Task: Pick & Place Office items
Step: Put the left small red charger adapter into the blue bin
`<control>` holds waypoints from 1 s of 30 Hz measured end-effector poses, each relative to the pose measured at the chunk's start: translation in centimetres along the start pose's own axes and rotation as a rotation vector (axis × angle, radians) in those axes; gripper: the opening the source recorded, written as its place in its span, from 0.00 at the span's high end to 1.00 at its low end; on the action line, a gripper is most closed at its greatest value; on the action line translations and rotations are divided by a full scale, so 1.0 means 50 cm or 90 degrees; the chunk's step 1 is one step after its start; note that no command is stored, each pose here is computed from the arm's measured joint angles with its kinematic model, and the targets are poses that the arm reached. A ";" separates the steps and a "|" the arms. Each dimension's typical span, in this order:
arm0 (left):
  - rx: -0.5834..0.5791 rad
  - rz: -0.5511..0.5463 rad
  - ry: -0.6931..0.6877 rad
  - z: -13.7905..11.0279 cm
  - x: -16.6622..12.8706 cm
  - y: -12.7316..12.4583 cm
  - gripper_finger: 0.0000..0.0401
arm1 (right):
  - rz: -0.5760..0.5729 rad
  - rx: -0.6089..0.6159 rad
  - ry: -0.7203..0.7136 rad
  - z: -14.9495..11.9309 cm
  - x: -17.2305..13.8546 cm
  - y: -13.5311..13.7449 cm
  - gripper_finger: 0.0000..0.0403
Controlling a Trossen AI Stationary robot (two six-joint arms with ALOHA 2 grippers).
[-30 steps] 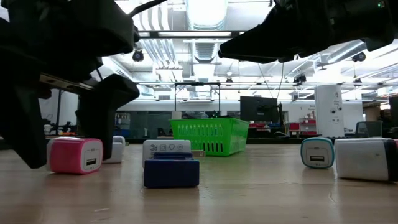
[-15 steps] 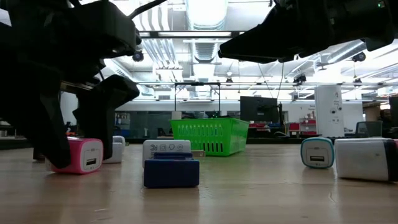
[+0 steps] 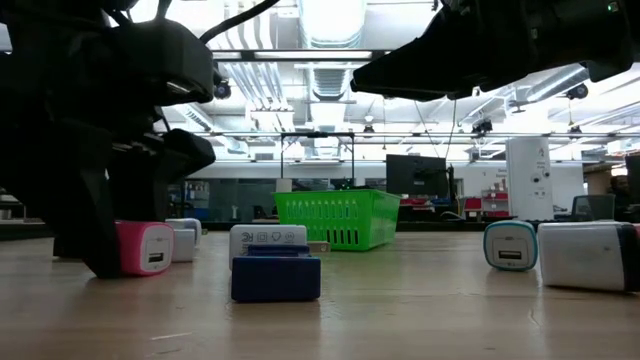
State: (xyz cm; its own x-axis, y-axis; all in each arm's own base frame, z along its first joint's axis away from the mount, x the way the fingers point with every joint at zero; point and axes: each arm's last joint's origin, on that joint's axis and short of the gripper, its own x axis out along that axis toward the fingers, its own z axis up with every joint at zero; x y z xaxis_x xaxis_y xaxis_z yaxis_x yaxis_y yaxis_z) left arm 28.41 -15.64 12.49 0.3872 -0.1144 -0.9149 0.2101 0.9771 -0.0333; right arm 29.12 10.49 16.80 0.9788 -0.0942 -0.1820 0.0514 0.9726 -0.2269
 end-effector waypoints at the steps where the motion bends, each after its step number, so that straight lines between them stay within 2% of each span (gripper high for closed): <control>1: 0.000 0.000 0.000 0.000 0.000 0.000 0.67 | 0.000 0.000 0.000 0.000 0.000 0.000 0.36; 17: 0.094 -0.006 -0.018 0.004 -0.001 -0.001 0.67 | 0.000 0.000 0.000 0.000 0.000 0.000 0.36; 23: 0.140 -0.016 -0.109 0.009 -0.014 -0.001 0.67 | 0.001 -0.001 0.000 0.000 0.000 0.000 0.36; 30: 0.136 -0.019 -0.232 -0.019 -0.045 0.032 0.67 | 0.001 -0.002 0.000 0.000 0.000 0.000 0.36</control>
State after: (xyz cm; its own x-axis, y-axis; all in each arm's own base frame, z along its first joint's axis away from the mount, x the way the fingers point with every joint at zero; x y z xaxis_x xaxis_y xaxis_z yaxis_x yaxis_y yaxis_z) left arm 27.04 -13.66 14.11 0.6623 -0.2358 -0.7112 0.3929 0.9175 0.0617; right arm 29.11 10.49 16.78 0.9788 -0.0929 -0.1828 0.0495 0.9722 -0.2289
